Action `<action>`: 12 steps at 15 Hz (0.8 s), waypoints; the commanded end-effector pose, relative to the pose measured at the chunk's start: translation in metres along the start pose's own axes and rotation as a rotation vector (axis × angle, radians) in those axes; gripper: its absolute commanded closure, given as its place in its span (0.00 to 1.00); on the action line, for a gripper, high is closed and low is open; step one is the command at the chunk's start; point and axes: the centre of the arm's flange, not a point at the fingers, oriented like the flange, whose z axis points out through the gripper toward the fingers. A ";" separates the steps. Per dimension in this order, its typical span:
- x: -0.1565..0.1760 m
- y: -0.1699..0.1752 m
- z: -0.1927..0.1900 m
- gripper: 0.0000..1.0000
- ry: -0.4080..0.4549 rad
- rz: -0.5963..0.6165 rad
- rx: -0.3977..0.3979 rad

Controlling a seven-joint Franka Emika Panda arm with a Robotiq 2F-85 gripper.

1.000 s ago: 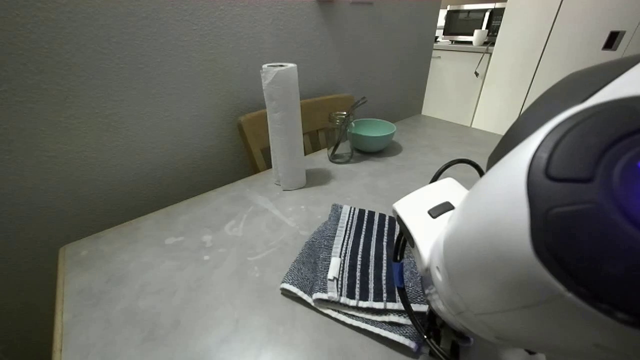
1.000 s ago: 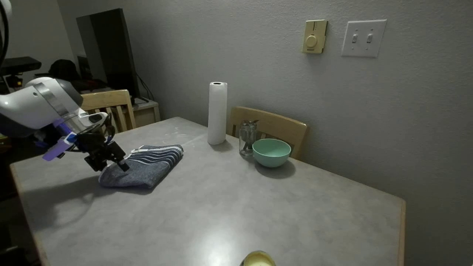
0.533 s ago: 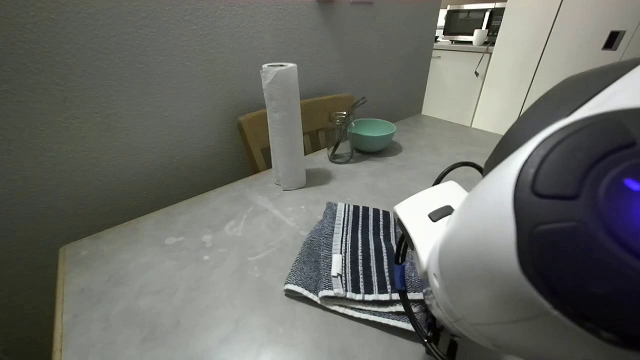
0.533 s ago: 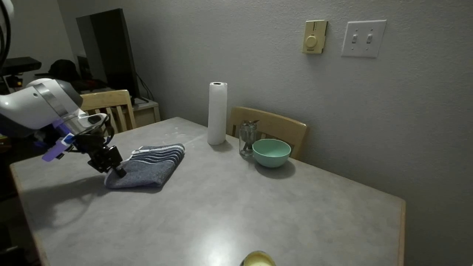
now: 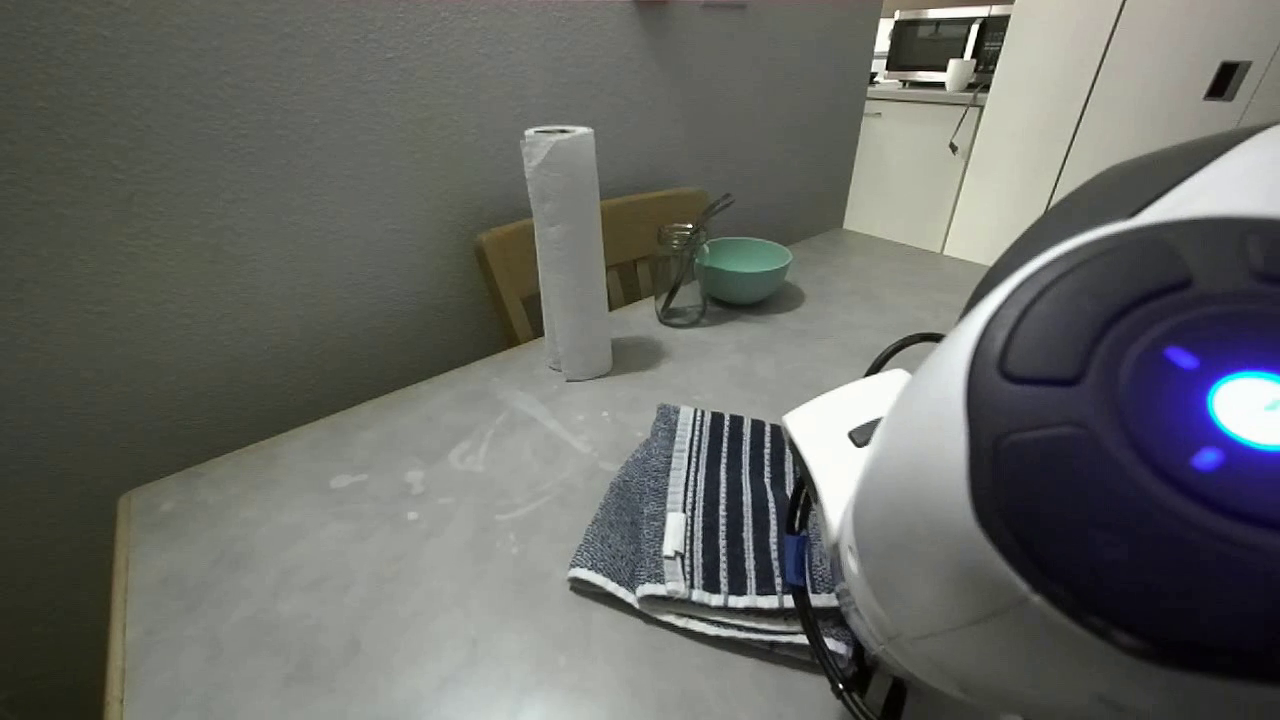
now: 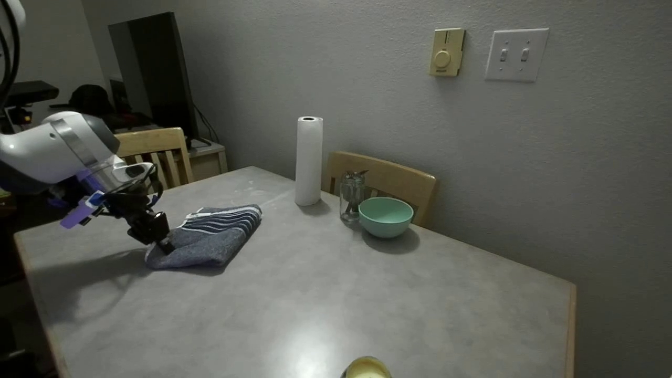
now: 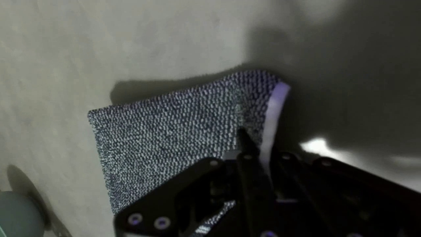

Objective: Unfold the towel

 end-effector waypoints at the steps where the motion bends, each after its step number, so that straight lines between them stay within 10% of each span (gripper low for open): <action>1: 0.010 -0.017 0.001 0.98 -0.063 0.036 0.096; 12: 0.053 0.010 -0.042 0.98 -0.060 0.192 0.406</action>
